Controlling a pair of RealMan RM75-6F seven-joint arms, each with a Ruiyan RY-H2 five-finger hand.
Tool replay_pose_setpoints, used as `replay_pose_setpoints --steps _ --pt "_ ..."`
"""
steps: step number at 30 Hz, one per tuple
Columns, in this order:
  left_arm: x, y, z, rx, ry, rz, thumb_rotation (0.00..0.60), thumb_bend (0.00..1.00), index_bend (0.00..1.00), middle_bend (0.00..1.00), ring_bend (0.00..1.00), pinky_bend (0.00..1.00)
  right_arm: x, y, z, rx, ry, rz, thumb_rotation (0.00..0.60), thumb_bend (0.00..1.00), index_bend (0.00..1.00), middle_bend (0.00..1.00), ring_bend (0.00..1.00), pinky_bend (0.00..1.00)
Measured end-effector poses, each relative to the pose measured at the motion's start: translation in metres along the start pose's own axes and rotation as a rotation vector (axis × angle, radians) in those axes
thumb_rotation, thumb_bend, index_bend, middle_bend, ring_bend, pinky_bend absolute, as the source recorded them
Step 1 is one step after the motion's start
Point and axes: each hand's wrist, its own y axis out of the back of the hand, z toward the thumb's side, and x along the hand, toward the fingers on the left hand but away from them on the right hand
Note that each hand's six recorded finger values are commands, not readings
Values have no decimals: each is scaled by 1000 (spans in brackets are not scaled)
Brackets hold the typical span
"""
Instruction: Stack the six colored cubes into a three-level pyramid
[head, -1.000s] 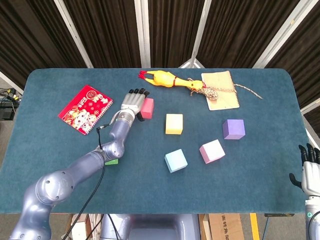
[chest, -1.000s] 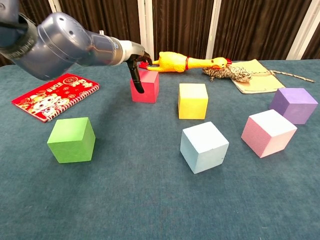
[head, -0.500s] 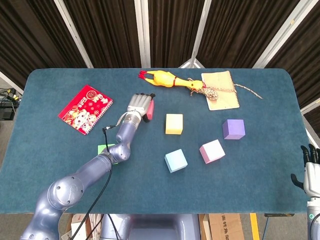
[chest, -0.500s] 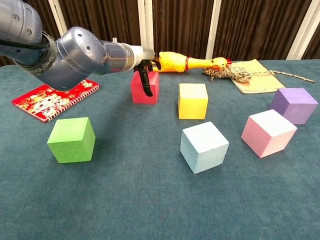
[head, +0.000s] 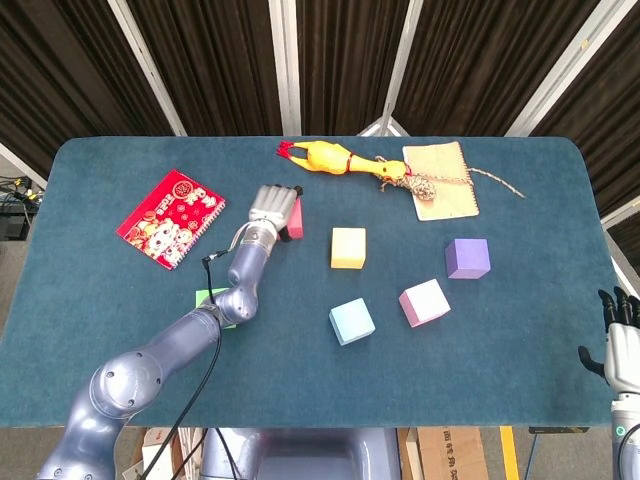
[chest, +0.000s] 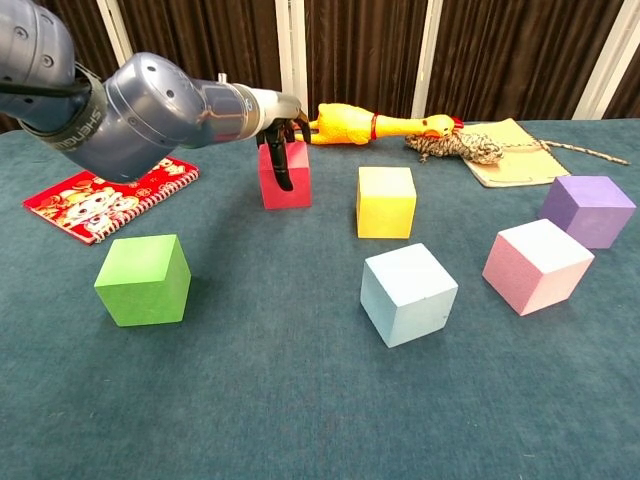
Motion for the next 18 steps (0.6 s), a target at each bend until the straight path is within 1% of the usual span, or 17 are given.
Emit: replay_pose_setpoints --steps 3,7,10,18 --pt "-1 -1 -1 17 4 -7 600 147 224 282 219 266 0 0 0 -3 -2 -2 600 281 112 72 78 0" --pt "-1 2 -2 23 16 0 600 262 262 347 268 337 -1 0 -1 -5 -3 0 600 280 112 73 77 0" --pt "-2 5 -3 35 27 16 600 299 272 369 282 351 -1 -1 0 -11 1 2 600 282 112 73 77 0" --pt "-4 7 -6 43 36 24 600 305 280 384 283 356 0 -1 0 -21 5 6 600 281 112 73 77 0"
